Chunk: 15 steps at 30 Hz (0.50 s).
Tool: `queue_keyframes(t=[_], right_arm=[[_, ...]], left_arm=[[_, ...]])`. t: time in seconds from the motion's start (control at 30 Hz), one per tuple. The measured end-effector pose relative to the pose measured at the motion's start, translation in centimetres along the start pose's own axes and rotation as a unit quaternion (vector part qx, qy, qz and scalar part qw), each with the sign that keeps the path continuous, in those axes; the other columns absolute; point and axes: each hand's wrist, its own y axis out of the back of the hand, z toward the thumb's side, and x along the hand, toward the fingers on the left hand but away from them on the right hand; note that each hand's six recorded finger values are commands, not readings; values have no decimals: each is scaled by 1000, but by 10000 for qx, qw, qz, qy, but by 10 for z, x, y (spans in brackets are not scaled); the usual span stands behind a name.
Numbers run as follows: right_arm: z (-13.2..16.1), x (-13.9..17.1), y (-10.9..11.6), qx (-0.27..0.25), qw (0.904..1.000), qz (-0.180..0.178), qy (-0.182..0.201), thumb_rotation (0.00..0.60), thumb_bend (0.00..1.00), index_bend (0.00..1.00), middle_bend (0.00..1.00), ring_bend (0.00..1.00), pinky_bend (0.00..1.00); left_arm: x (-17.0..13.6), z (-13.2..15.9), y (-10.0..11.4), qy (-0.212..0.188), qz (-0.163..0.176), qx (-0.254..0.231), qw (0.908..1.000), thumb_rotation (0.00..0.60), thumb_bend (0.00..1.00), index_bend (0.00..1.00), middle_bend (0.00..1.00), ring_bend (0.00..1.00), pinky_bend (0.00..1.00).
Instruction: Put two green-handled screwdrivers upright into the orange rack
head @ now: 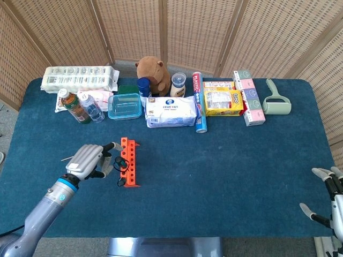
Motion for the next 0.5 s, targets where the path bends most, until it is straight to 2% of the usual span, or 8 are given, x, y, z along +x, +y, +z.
queue_keyframes(t=[0.07, 0.13, 0.23, 0.33, 0.5], right_arm=[[0, 0, 0, 9, 10000, -6, 3, 600, 103, 215, 248, 152, 0], [0, 0, 0, 22, 10000, -7, 1, 600, 102, 215, 248, 152, 0], [1, 1, -1, 41, 10000, 8, 3, 600, 101, 216, 245, 152, 0], [1, 1, -2, 71, 10000, 11, 8, 600, 85, 216, 233, 147, 0], [0, -2, -5, 158, 9999, 27, 1, 600, 44, 208, 195, 131, 0]], left_arm=[[-4, 0, 6, -24, 79, 5, 10000, 600, 389, 202, 339, 513, 757], [-10, -2, 13, -37, 163, 55, 9998, 600, 318, 71, 193, 318, 632], [-20, -7, 25, -50, 367, 264, 9990, 600, 229, 0, 46, 107, 470], [-32, -12, 35, -77, 628, 520, 9966, 600, 160, 0, 0, 13, 347], [-62, -35, 56, -32, 1351, 1226, 9832, 600, 117, 0, 0, 0, 195]])
